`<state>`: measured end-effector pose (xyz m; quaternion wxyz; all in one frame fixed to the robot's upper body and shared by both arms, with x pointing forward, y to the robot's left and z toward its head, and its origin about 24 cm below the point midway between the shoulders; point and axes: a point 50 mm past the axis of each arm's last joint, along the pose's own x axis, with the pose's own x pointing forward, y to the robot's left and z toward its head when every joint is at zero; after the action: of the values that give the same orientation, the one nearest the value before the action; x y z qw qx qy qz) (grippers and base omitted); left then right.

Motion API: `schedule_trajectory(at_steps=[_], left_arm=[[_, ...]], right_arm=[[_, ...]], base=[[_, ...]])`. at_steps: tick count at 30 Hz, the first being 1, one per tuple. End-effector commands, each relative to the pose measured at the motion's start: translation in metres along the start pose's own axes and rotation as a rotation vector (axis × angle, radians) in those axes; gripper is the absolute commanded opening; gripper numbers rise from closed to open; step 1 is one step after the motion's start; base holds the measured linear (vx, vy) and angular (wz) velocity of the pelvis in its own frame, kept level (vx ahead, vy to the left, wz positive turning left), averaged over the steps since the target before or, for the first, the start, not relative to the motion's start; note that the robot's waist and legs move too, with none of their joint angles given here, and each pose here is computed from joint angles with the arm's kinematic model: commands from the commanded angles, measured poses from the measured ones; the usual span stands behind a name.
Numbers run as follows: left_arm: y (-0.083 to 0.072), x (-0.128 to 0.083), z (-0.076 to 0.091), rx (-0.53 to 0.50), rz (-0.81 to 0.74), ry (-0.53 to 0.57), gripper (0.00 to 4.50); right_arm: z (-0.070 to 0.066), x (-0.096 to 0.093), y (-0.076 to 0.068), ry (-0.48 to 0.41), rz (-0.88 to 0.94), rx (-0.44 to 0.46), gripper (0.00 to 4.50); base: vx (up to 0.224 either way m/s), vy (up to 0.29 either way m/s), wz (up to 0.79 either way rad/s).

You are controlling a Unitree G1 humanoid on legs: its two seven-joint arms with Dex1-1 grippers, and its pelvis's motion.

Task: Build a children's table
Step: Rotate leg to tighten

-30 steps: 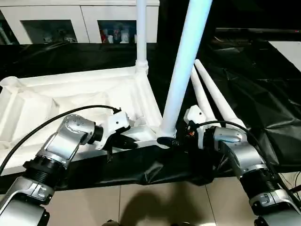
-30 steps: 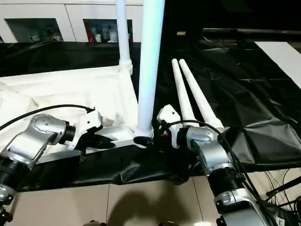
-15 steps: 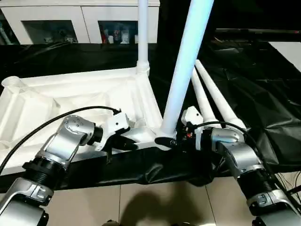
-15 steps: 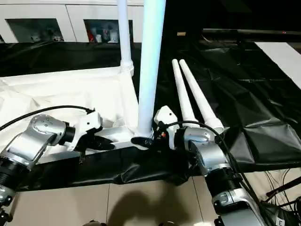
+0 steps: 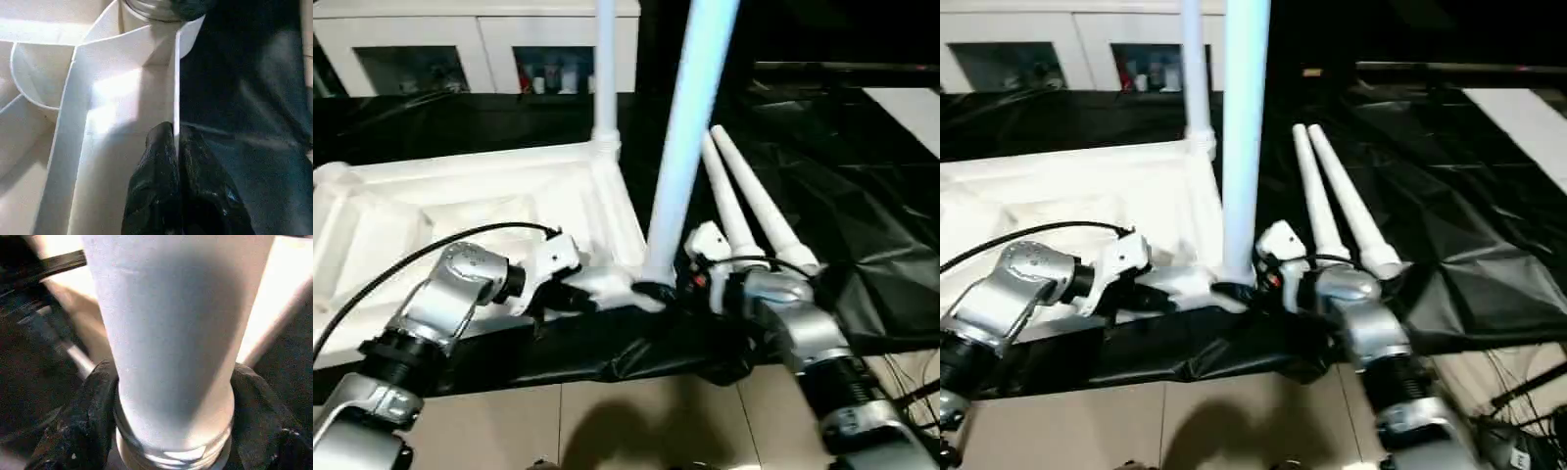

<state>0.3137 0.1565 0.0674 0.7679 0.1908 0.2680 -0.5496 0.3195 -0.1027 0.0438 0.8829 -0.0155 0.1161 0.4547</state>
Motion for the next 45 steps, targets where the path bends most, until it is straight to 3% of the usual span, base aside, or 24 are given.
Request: schedule_trajectory(at_steps=[1,6,7,11,17,19,21,27,31,37,45], left_arm=[[0.0,0.018,0.006,-0.04,0.032,-0.011,0.0],[0.008,0.036,0.017,-0.11,0.154,-0.031,0.0],[0.013,0.045,0.023,-0.156,0.221,-0.041,0.0],[0.015,0.055,0.03,-0.171,0.269,-0.048,0.0],[0.016,0.058,0.033,-0.141,0.263,-0.049,0.0],[0.016,0.054,0.032,-0.119,0.25,-0.045,0.0],[0.016,0.054,0.031,-0.111,0.244,-0.044,0.0],[0.011,0.041,0.025,-0.056,0.154,-0.043,0.0],[0.003,0.029,0.019,0.02,0.04,-0.058,0.0],[-0.008,0.017,0.011,0.052,-0.103,-0.051,0.0],[-0.011,0.004,0.005,0.068,-0.15,-0.023,0.0]], right_arm=[[-0.016,0.008,-0.006,0.068,-0.197,0.12,2.72],[-0.017,0.026,-0.005,0.074,-0.384,0.207,2.72],[-0.016,0.037,-0.004,0.074,-0.461,0.247,2.72],[-0.012,0.05,-0.002,0.073,-0.543,0.278,2.72],[0.001,0.062,0.004,0.011,-0.484,0.273,2.72],[0.008,0.063,0.005,-0.045,-0.409,0.274,3.28],[0.01,0.063,0.005,-0.056,-0.4,0.267,3.42],[0.018,0.047,-0.002,-0.096,-0.264,0.141,3.9],[0.014,0.021,-0.006,-0.048,-0.098,-0.003,3.9],[0.011,-0.007,-0.007,0.013,0.081,-0.143,3.9],[0.013,-0.021,-0.002,0.04,0.22,-0.153,3.9]], base=[[0.0,0.0,0.0],[0.0,0.0,0.0],[0.0,0.0,0.0],[0.0,0.0,0.0],[0.0,0.0,0.0],[0.0,0.0,0.0],[0.0,0.0,0.0],[0.0,0.0,0.0],[0.0,0.0,0.0],[0.01,0.002,0.0],[0.0,0.0,0.0]])
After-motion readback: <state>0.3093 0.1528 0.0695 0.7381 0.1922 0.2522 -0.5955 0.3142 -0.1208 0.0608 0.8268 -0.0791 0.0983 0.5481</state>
